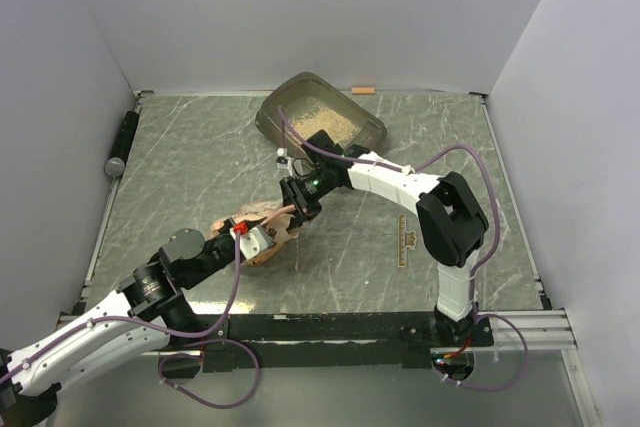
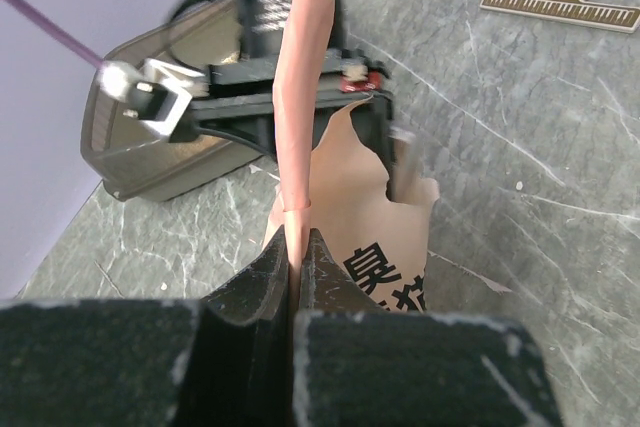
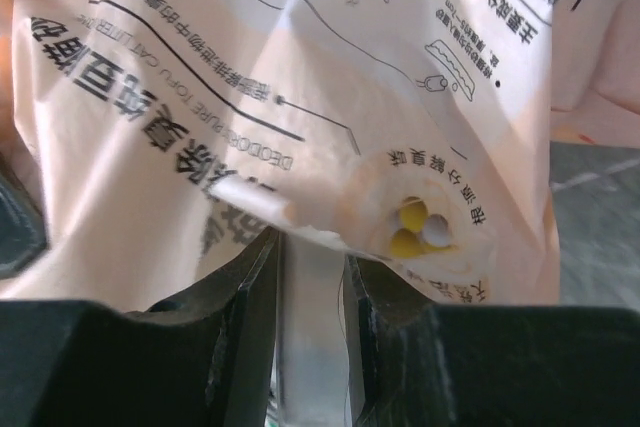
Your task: Fill the litter box with clean litter
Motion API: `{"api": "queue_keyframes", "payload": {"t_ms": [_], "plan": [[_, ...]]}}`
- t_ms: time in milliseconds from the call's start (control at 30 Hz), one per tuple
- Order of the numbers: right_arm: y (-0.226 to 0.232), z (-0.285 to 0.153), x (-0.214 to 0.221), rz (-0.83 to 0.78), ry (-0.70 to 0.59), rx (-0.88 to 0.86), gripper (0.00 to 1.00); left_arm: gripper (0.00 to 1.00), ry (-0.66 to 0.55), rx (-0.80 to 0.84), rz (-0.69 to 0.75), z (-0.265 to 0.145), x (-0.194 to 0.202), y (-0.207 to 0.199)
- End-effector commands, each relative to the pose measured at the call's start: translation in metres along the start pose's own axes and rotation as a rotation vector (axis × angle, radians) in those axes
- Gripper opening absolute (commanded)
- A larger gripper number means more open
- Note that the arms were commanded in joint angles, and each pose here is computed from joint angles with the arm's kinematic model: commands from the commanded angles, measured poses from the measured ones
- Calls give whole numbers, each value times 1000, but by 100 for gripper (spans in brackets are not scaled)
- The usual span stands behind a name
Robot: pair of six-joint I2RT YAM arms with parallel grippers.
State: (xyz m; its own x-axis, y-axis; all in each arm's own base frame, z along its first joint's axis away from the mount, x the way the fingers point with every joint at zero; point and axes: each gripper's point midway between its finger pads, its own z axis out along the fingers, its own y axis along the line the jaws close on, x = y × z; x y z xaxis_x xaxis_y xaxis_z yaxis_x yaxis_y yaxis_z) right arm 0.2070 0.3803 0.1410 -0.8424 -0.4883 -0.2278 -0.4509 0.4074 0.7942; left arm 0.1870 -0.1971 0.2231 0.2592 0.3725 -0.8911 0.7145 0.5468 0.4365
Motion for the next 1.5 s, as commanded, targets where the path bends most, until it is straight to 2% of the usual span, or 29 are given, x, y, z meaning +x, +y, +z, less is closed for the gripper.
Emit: {"api": "queue_keyframes", "payload": {"t_ms": [0, 67, 100, 567, 1167, 1467], "plan": [[13, -4, 2, -5, -84, -146, 0, 1, -145, -11, -13, -2, -43, 10], [22, -12, -8, -31, -157, -213, 0, 1, -141, -8, -13, -1, -43, 10], [22, -15, 3, -16, -153, -241, 0, 1, -143, -12, -13, -1, -43, 10], [42, -68, 24, -32, -337, -441, 0, 1, -123, 1, -6, 3, -37, 7], [42, -101, 60, -34, -453, -442, 0, 1, -124, -30, -8, 1, -36, 12], [23, -108, 76, 12, -501, -393, 0, 1, -130, -32, -7, 1, -38, 12]]}}
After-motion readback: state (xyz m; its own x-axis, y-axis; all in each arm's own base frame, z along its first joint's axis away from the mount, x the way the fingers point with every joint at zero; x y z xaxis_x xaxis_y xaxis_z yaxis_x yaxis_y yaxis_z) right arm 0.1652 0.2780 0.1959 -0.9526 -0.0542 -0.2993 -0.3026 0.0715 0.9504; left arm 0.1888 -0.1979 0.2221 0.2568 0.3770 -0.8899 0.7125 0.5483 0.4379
